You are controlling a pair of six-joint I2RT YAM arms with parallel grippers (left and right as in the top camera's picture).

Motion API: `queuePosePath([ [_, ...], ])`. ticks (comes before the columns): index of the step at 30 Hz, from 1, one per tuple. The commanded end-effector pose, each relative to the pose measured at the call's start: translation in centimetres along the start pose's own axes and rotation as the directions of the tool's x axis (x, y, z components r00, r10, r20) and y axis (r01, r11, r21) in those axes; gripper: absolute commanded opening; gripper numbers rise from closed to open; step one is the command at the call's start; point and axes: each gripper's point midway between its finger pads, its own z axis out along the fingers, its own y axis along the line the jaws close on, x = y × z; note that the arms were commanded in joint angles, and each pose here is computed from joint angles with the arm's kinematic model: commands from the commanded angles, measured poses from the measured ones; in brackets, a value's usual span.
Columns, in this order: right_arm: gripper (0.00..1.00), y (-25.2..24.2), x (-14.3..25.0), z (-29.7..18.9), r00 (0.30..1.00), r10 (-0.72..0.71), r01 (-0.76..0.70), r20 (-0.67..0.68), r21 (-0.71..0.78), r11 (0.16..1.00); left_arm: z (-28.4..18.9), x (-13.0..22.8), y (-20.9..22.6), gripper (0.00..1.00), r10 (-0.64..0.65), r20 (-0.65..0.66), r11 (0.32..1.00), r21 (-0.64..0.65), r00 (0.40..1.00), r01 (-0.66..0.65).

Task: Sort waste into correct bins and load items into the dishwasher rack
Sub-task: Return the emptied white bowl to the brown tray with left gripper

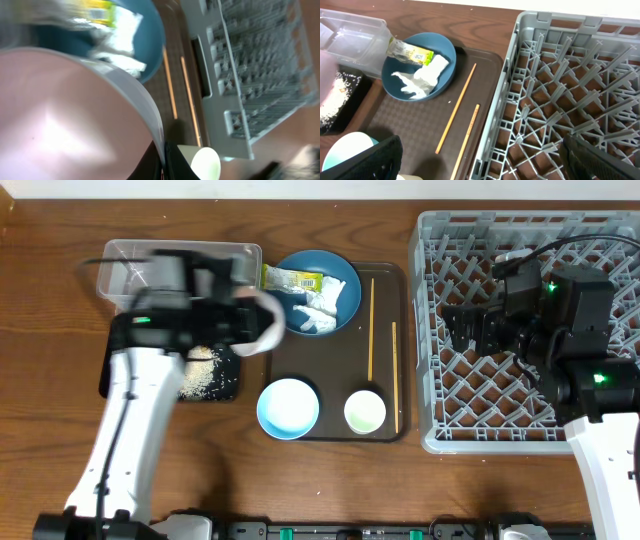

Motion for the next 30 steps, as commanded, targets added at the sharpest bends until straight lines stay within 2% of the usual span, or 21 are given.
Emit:
queuePosePath([
  [1,0.98,0.2,-0.6,-0.1,1.0,-0.021,0.021,0.007,-0.001,1.0,3.3,0.8,-0.6,0.06,0.084,-0.033,0.984,-0.155,0.996,-0.088],
  [8,0.98,0.0,0.1,0.5,1.0,-0.011,0.011,-0.027,-0.002,1.0,10.0,5.0,-4.1,0.06,0.219,-0.155,0.94,-0.231,0.963,-0.251],
  [14,0.97,-0.1,0.3,0.7,0.999,-0.008,0.008,-0.039,-0.002,1.0,13.8,8.4,-4.2,0.06,0.237,-0.247,0.907,-0.29,0.94,-0.305],
  [21,0.98,-0.1,0.3,0.7,0.999,-0.007,0.007,-0.039,-0.002,1.0,15.8,9.8,-2.9,0.08,0.229,-0.296,0.891,-0.32,0.927,-0.322],
  [25,0.98,-0.1,0.5,0.7,0.999,-0.006,0.006,-0.046,-0.003,1.0,16.2,10.1,-2.6,0.21,0.224,-0.308,0.889,-0.324,0.925,-0.323],
  [30,0.98,-0.1,0.6,0.7,0.999,-0.005,0.004,-0.049,-0.003,1.0,16.2,10.0,-2.6,0.27,0.226,-0.305,0.89,-0.323,0.925,-0.323],
])
